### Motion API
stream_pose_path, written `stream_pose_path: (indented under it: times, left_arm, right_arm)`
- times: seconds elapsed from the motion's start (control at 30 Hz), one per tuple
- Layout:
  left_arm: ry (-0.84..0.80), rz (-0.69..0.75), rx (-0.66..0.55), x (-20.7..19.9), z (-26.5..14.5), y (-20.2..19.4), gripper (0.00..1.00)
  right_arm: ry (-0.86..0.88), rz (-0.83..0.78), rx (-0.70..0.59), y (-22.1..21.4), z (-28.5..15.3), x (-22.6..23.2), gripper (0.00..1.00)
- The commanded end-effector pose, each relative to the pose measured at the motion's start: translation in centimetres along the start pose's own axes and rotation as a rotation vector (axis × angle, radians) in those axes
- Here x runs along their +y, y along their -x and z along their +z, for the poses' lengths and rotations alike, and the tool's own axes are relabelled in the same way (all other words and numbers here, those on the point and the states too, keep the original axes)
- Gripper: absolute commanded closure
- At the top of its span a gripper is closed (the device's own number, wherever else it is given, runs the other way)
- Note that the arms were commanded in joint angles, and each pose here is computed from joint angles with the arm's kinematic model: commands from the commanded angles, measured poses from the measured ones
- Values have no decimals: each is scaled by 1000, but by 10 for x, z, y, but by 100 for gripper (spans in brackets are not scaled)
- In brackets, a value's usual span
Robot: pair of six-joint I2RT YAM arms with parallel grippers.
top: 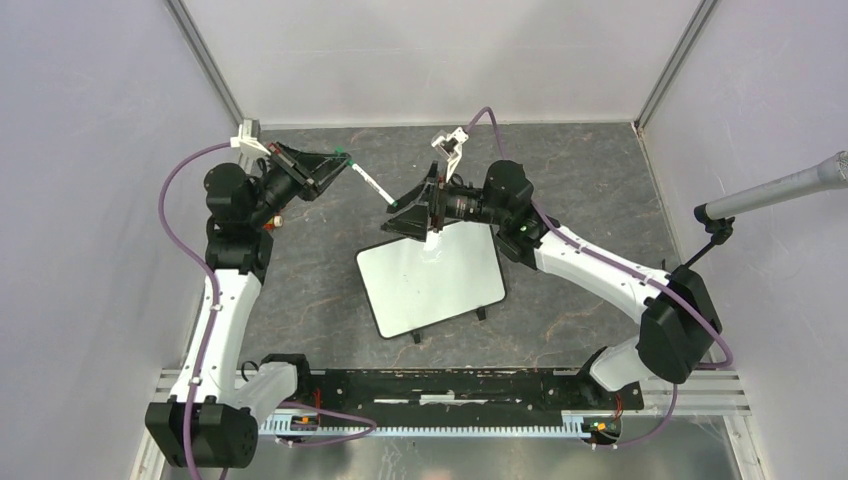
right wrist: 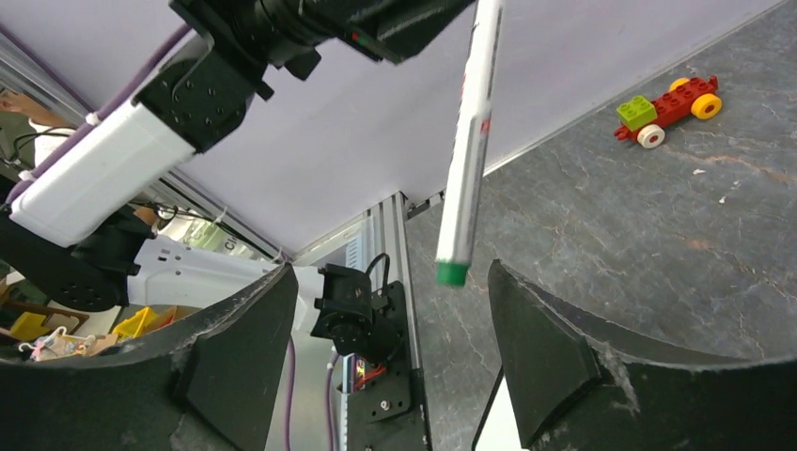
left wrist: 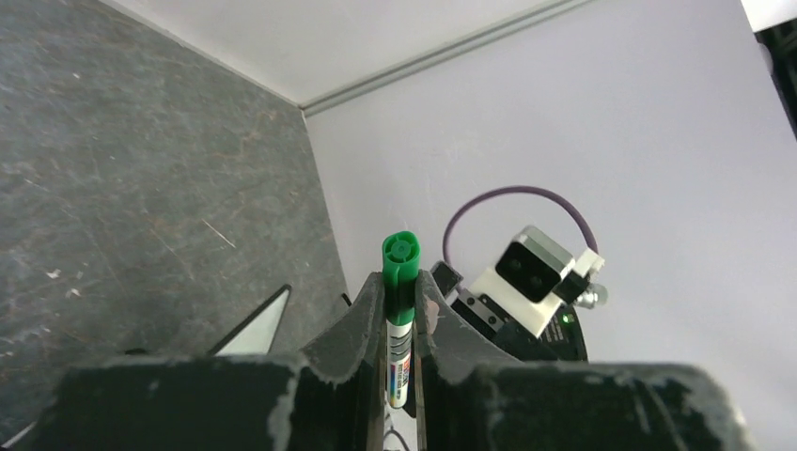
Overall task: Write a sentence on the whiteboard
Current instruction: Pass from the left arm to the right, then pass from the right arm to the left
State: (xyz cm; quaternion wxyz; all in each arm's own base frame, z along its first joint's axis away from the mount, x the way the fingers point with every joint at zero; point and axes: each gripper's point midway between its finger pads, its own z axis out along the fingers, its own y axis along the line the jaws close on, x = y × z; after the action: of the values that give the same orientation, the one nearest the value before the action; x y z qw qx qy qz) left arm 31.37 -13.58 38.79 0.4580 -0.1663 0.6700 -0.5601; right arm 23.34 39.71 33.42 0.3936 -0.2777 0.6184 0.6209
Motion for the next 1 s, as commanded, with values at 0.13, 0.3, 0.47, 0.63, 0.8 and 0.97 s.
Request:
stream_pose_path:
  times: [0.13, 0.3, 0.47, 0.63, 0.8, 0.97]
  left_arm:
    - [-101, -49, 41, -24, -7, -19, 98]
    - [-87, -27, 66, -20, -10, -26, 98]
    - [-55, 92, 128, -13, -14, -35, 62]
    - [18, 507, 322, 5, -34, -47, 5]
    - [-84, 745, 547, 10, -60, -74, 0]
    - [-209, 670, 772, 5, -76, -114, 0]
  right_arm:
    - [36, -23, -102, 41, 15, 12, 38]
    - [8, -15, -105, 43, 11, 2, 83]
    - [-10, -32, -83, 32, -6, -9, 100]
    - [-19, -177, 56, -6, -37, -18, 100]
    - [83, -271, 265, -56, -65, -6, 100]
    - [165, -309, 338, -71, -82, 14, 100]
